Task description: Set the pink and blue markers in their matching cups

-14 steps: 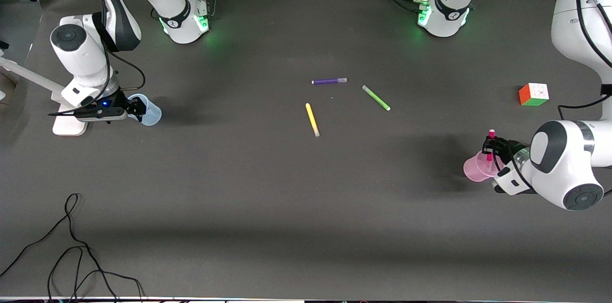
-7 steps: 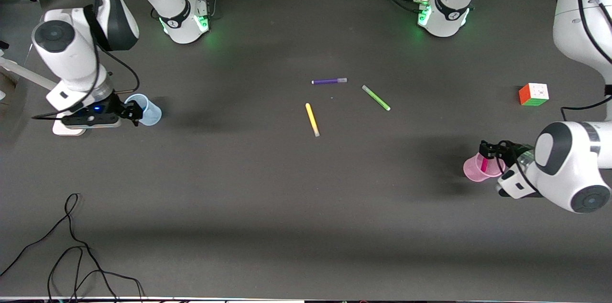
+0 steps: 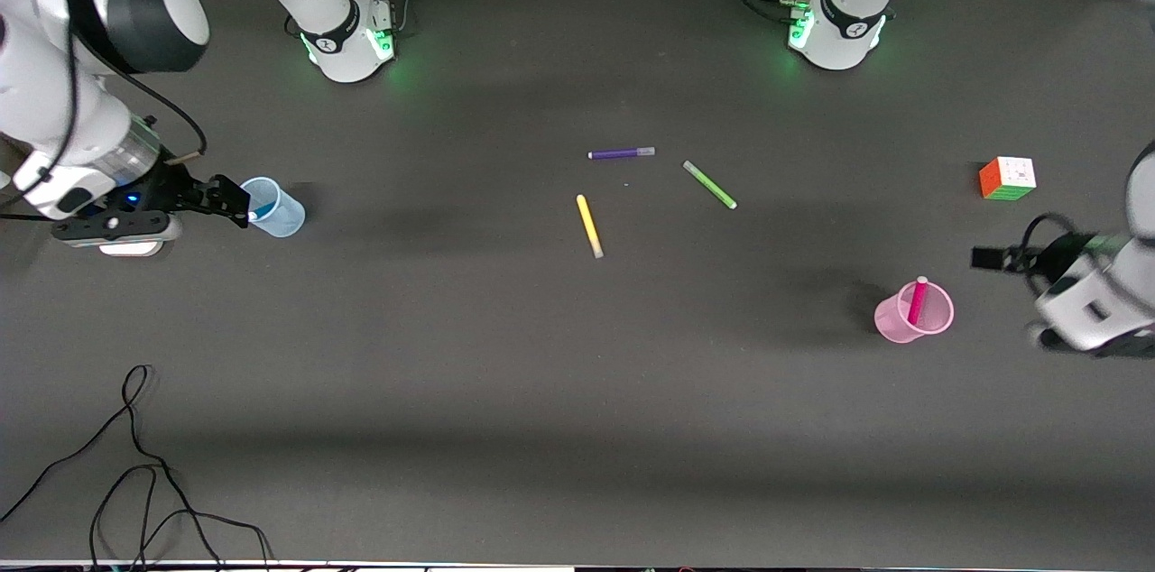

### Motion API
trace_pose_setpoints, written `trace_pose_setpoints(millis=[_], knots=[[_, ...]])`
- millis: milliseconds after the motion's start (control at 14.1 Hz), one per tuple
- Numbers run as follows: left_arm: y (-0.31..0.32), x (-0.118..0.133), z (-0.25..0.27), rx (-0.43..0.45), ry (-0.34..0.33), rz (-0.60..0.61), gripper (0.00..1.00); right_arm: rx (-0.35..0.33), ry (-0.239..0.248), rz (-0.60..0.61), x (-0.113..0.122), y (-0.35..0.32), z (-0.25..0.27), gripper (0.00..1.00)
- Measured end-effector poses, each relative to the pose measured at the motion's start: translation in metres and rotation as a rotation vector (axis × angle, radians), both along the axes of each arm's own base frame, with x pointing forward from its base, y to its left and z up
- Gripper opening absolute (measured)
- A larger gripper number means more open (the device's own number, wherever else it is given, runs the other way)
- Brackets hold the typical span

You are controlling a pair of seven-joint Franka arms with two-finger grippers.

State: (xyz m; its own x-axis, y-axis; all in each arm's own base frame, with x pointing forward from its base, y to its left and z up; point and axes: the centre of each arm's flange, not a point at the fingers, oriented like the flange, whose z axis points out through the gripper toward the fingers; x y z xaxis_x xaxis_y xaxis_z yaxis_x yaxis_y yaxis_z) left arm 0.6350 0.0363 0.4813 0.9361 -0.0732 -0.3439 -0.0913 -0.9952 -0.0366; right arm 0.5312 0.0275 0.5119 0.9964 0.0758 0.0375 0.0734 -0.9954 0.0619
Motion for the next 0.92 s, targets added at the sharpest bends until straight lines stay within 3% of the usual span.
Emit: trace_pose_setpoints(millis=[213, 496, 709, 922], knots=[[-0.016, -0.036, 0.038, 0.0, -0.08, -0.014, 1.0, -0.004, 0.035, 0.039, -0.004, 0.027, 0.036, 1.0], [-0.038, -0.076, 0.058, -0.013, -0.153, -0.029, 1.0, 0.037, -0.016, 0.019, -0.008, 0.024, 0.064, 1.0], [-0.059, -0.085, 0.074, -0.031, -0.176, -0.054, 1.0, 0.074, -0.035, -0.012, 0.006, 0.018, 0.072, 1.0], [-0.067, -0.089, 0.092, -0.038, -0.177, -0.064, 1.0, 0.066, -0.015, -0.021, 0.03, 0.018, 0.06, 1.0]])
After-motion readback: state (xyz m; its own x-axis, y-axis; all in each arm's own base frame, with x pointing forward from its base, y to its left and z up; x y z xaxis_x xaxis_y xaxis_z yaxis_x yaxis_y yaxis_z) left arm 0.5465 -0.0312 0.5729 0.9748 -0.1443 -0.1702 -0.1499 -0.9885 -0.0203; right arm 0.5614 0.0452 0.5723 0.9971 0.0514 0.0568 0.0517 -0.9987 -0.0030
